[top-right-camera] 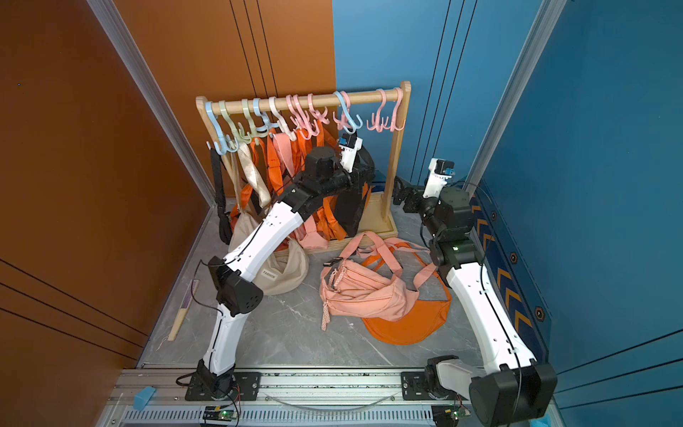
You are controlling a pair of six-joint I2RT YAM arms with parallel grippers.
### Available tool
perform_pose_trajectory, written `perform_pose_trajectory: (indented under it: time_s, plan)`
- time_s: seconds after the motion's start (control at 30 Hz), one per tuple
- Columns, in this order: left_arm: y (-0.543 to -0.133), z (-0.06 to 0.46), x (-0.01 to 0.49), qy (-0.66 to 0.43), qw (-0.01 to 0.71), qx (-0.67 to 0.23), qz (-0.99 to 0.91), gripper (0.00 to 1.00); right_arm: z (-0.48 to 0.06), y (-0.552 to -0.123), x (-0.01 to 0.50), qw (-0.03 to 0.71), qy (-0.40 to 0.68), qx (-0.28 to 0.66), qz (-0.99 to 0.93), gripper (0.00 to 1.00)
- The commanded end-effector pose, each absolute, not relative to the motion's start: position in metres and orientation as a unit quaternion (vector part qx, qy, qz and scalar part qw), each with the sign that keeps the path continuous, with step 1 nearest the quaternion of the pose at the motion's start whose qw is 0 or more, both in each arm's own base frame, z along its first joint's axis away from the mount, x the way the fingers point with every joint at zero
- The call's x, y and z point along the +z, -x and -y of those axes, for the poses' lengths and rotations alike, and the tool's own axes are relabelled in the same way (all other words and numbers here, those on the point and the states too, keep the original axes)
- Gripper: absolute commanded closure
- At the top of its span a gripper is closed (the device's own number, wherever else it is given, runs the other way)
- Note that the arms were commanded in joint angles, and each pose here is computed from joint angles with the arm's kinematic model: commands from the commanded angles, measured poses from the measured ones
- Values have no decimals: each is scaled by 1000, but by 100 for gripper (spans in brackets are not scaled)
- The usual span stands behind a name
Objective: Take the bag off the hook
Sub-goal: Adjust the hanger on the clothesline, then pick up the bag from the hook.
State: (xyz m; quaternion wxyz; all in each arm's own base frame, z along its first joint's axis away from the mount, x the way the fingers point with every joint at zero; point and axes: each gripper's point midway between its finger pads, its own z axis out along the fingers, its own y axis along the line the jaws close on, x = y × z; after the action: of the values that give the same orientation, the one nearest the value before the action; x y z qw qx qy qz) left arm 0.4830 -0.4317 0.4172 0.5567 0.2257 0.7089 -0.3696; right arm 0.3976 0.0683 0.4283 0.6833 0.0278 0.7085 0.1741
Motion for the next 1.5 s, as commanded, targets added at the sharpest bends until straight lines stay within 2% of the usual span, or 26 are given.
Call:
perform_pose_trajectory:
  time_s: [0.0,0.13,0.33,0.6,0.7,1.0,1.27,1.47]
  plan:
    - [-482,451,421,-216,561,-386,-699,100,-49,-386,413,663,-65,152,-730,3]
    - [-485,460,410,-209,555,-394,-703,100,-45,-378,422,661,-68,152,-732,3]
    - [-491,446,387,-193,542,-370,-729,99,-58,-384,426,652,-61,179,-734,3]
    - [-469,433,370,-204,540,-367,-730,51,-98,-402,430,636,-19,184,-750,3]
    - [-456,426,360,-205,538,-363,-733,45,-110,-411,430,628,-9,185,-756,3]
    - [-416,392,347,-180,549,-368,-728,41,-146,-449,438,610,24,220,-761,3]
    - [-385,361,335,-154,557,-362,-731,39,-195,-481,438,588,60,256,-765,7]
    - [-374,346,330,-148,560,-355,-734,39,-232,-501,429,577,72,272,-766,7]
